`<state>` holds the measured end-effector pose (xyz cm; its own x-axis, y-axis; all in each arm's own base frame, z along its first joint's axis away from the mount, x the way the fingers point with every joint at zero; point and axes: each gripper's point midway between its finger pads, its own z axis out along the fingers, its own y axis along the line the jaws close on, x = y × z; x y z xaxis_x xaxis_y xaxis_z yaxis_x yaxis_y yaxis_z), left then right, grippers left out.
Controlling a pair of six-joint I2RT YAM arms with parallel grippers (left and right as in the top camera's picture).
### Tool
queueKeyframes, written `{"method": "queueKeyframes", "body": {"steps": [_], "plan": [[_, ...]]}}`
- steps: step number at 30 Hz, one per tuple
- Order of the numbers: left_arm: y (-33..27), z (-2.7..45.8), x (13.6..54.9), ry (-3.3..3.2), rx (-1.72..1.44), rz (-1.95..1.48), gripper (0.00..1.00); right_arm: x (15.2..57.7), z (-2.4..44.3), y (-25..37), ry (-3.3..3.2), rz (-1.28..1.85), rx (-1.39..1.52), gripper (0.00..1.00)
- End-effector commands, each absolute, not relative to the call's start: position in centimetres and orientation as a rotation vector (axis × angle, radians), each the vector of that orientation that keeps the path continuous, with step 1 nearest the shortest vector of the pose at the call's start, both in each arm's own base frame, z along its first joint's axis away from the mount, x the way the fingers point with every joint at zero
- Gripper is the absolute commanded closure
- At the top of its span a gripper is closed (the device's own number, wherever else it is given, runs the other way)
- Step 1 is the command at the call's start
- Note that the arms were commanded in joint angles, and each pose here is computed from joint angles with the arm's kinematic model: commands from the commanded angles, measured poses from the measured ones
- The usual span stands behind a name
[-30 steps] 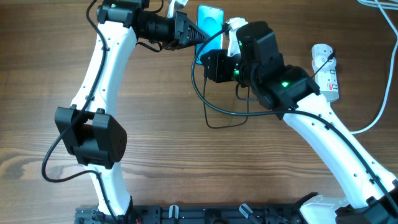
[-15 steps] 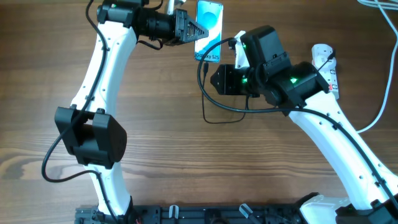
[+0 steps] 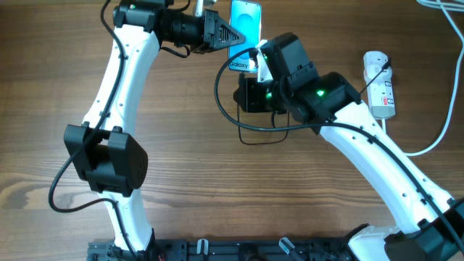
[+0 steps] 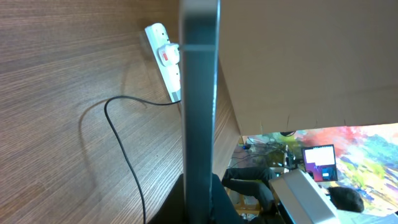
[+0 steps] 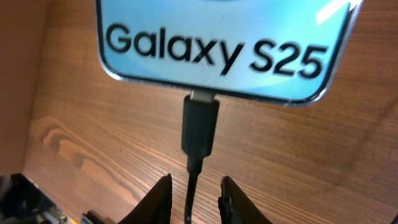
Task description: Plug charger to phone and switch on socket
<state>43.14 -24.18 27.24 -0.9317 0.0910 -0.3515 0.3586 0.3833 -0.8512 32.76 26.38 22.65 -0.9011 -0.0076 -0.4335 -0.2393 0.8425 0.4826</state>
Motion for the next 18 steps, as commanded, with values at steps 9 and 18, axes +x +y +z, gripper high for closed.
{"method": "queueKeyframes", "body": {"steps": [9, 18], "plan": [[-24.23, 28.94, 42.08, 2.369, 0.411, -1.627, 0.96, 33.88, 22.48, 26.50, 2.568, 0.738, -0.157, 0.83], [-24.22, 28.90, 42.00, 2.373, 0.408, -1.629, 0.96, 33.90, 22.50, 26.49, 2.567, 0.738, -0.157, 0.94]]}}
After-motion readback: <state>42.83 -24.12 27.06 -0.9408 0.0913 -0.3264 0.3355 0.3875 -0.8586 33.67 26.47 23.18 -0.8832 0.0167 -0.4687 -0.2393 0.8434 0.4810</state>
